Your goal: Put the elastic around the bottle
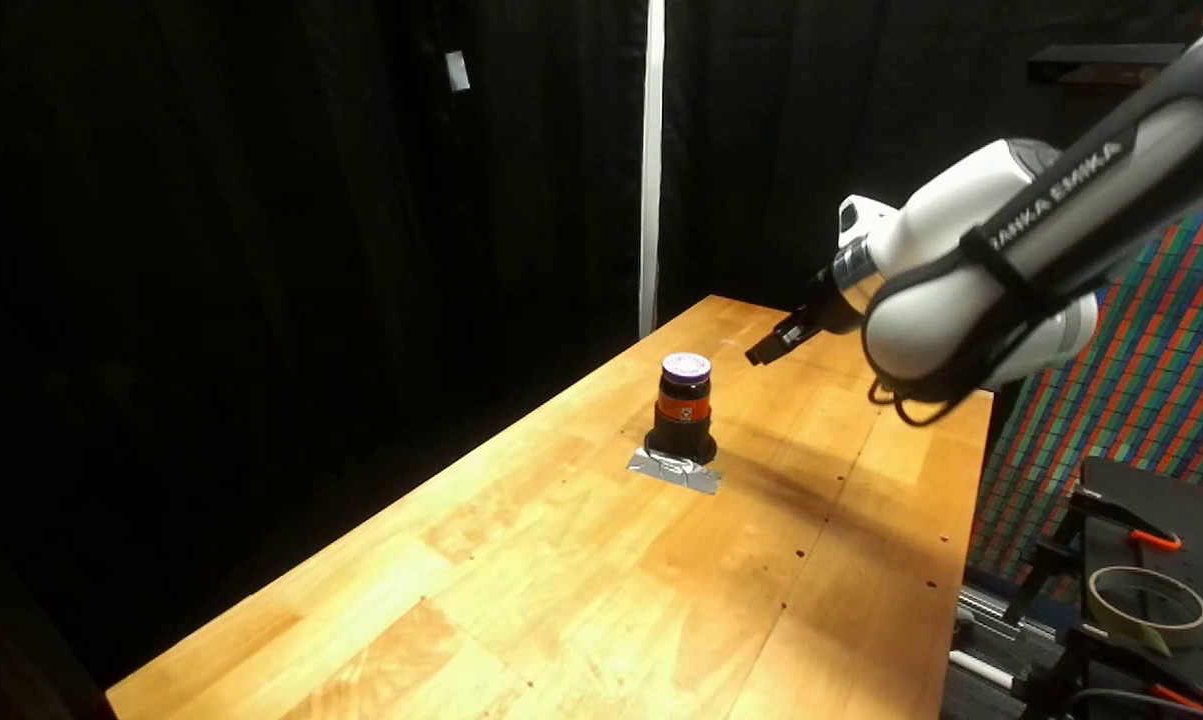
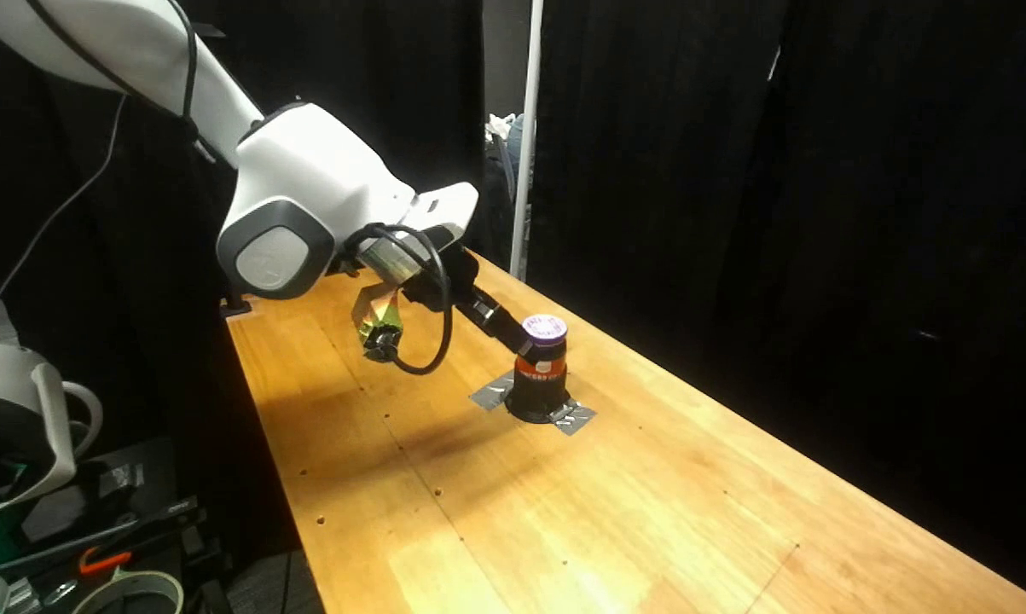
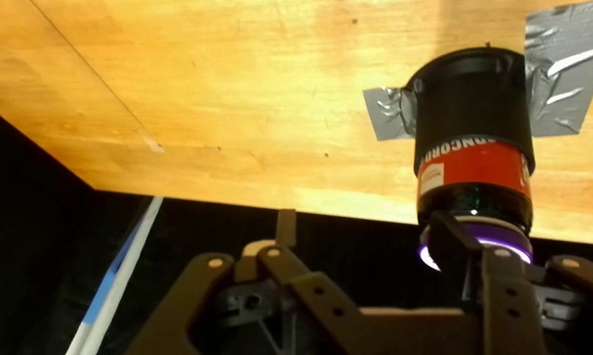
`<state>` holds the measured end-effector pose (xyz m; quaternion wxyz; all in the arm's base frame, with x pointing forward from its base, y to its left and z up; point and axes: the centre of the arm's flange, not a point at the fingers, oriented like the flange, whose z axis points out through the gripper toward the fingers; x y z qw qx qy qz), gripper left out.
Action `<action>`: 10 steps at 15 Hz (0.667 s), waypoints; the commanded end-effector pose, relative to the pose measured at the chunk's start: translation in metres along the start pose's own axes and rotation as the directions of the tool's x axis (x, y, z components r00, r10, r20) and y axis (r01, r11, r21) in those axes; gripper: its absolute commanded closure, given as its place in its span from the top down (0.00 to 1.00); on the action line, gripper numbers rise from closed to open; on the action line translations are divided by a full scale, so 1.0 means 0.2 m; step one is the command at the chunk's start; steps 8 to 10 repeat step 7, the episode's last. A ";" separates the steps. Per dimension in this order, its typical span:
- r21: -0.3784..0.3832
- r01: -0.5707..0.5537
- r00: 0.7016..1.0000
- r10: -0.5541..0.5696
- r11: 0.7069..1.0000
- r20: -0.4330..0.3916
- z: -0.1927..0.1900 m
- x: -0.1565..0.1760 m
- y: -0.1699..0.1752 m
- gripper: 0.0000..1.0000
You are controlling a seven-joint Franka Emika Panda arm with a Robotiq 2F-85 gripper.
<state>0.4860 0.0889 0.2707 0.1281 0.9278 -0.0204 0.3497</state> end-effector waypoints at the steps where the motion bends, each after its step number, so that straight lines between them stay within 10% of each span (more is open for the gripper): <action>1: -0.002 0.072 0.980 -0.070 0.997 0.188 -0.26 0.28 0.01 0.99; 7: 0.026 0.158 0.884 -0.153 0.987 0.442 -0.33 0.38 0.07 1.00; 10: 0.026 0.158 0.884 -0.153 0.987 0.442 -0.33 0.38 0.07 1.00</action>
